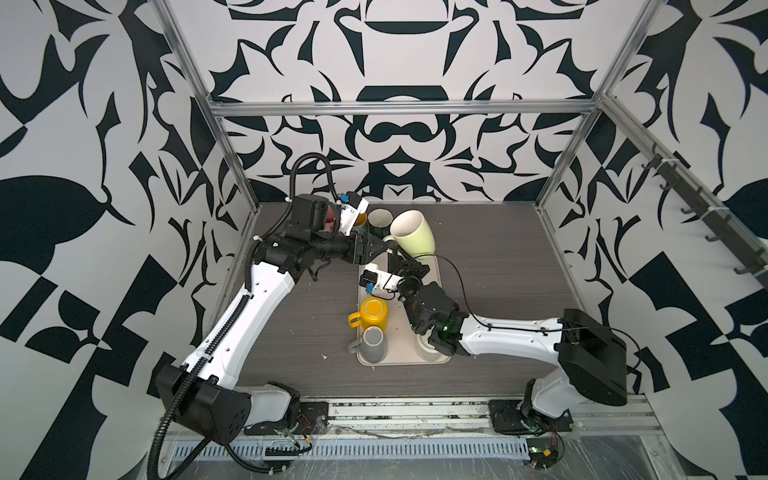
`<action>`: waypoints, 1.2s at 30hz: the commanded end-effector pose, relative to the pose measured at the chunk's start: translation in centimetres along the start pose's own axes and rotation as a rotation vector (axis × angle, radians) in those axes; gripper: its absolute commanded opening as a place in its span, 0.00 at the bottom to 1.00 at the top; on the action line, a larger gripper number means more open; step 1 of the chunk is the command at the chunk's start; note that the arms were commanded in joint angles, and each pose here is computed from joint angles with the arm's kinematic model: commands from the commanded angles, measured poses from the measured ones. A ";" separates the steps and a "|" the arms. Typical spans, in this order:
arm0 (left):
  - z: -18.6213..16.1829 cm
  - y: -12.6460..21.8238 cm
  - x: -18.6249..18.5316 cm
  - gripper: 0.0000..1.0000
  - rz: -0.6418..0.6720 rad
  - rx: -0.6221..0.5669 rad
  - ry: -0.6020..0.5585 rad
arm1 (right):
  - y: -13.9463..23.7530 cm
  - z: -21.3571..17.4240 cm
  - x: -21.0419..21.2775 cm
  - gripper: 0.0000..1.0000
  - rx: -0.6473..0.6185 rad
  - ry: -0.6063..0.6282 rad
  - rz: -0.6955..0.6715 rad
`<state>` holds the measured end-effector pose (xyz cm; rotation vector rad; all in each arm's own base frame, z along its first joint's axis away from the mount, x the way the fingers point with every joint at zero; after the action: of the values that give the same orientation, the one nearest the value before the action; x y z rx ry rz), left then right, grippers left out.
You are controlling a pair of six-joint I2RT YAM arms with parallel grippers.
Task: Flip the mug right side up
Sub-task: 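Grasp the light green mug's handle with the left gripper while the right gripper holds it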
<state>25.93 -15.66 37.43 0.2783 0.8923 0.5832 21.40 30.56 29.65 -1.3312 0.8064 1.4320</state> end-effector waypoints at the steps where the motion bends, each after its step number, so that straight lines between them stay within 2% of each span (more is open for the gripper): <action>1: 0.0 0.0 -0.2 0.65 -0.038 0.029 0.013 | 0.3 0.1 -4.6 0.00 0.000 -0.127 -0.157; 11: 0.3 -1.1 0.0 0.58 -0.100 0.054 0.050 | 0.3 0.4 -4.3 0.00 -0.018 -0.131 -0.146; 20: 0.2 -1.8 0.2 0.46 -0.134 0.061 0.064 | -0.1 0.9 -3.8 0.00 -0.019 -0.148 -0.133; 36: -0.2 -3.2 0.3 0.38 -0.159 0.112 0.085 | -0.4 1.3 -4.2 0.00 -0.025 -0.172 -0.138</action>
<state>27.16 -17.76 36.03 0.2760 1.0054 0.4291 21.57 31.35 29.12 -1.3282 0.8054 1.4442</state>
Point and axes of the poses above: each gripper's point midway between its finger pads, its own y axis back along the fingers, its own x axis along the line the jaws close on, z = x × y, the point moved 10 cm from there along y, back along the fingers, and after that the axes turned 14 degrees about y, right-handed, at the moved point
